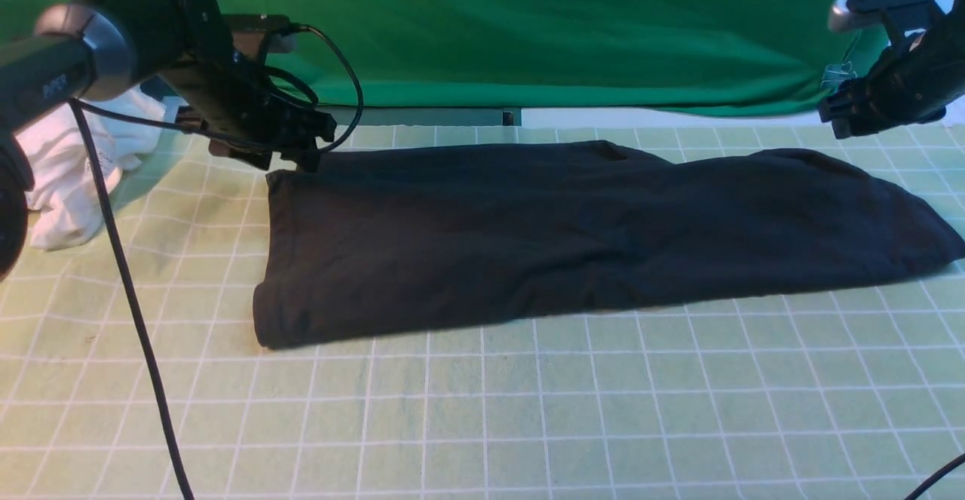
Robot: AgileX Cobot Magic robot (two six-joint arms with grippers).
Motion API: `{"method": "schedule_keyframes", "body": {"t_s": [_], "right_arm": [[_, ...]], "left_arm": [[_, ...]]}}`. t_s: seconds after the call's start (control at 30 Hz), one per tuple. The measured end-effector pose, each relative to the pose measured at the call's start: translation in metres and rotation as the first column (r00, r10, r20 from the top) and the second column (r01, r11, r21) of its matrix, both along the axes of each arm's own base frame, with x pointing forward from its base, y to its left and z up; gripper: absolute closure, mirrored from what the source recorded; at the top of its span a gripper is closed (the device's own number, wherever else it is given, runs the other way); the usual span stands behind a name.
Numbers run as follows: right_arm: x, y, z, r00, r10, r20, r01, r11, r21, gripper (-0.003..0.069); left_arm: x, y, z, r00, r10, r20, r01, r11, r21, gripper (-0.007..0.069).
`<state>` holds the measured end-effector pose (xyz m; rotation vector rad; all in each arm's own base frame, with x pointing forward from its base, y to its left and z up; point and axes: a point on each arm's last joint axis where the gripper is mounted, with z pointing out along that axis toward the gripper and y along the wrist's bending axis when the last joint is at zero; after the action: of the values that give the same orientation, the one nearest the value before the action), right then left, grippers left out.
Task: Fold a long-sleeved shirt over a green coffee tablecloth.
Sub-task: 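Fold the black garment in half by bringing its near edge over to the far edge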
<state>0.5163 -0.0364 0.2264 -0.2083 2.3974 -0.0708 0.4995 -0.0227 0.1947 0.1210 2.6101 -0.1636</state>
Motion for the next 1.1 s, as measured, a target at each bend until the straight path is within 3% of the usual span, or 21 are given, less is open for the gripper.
{"method": "schedule_keyframes", "body": {"t_s": [0.13,0.27,0.47,0.57,0.7,0.8,1.1], "right_arm": [[0.006,0.002,-0.013,1.0,0.013,0.017,-0.013,1.0,0.018,0.0242],[0.012,0.008,-0.033,0.999,0.045,0.013,-0.046,0.998,0.036,0.0293],[0.018,0.019,-0.052,0.995,0.094,0.016,-0.094,0.995,0.01,0.0334],[0.02,0.019,-0.056,0.995,0.091,0.031,-0.092,0.996,0.005,0.0398],[0.023,0.018,-0.053,0.994,0.087,0.059,-0.087,0.996,-0.001,0.0603],[0.024,0.019,-0.048,0.994,0.092,0.061,-0.092,0.996,-0.001,0.064],[0.03,0.019,-0.018,0.99,0.113,0.087,-0.112,0.994,-0.016,0.0643]], "left_arm": [[0.001,0.0,-0.01,1.0,0.007,-0.021,-0.007,1.0,-0.008,0.0215],[0.002,-0.001,-0.019,0.999,0.01,-0.041,-0.011,1.0,-0.022,0.0279],[0.003,-0.003,-0.019,0.999,0.011,-0.042,-0.012,0.999,-0.045,0.0445],[0.003,-0.003,-0.019,0.999,0.003,-0.037,-0.004,0.999,-0.04,0.0544],[0.003,-0.003,-0.019,0.999,-0.007,-0.035,0.006,0.999,-0.038,0.065],[0.003,-0.004,-0.018,0.999,-0.01,-0.033,0.008,0.999,-0.045,0.0662],[0.001,-0.004,0.025,0.995,-0.024,0.097,0.027,0.999,-0.038,0.0662]]}}
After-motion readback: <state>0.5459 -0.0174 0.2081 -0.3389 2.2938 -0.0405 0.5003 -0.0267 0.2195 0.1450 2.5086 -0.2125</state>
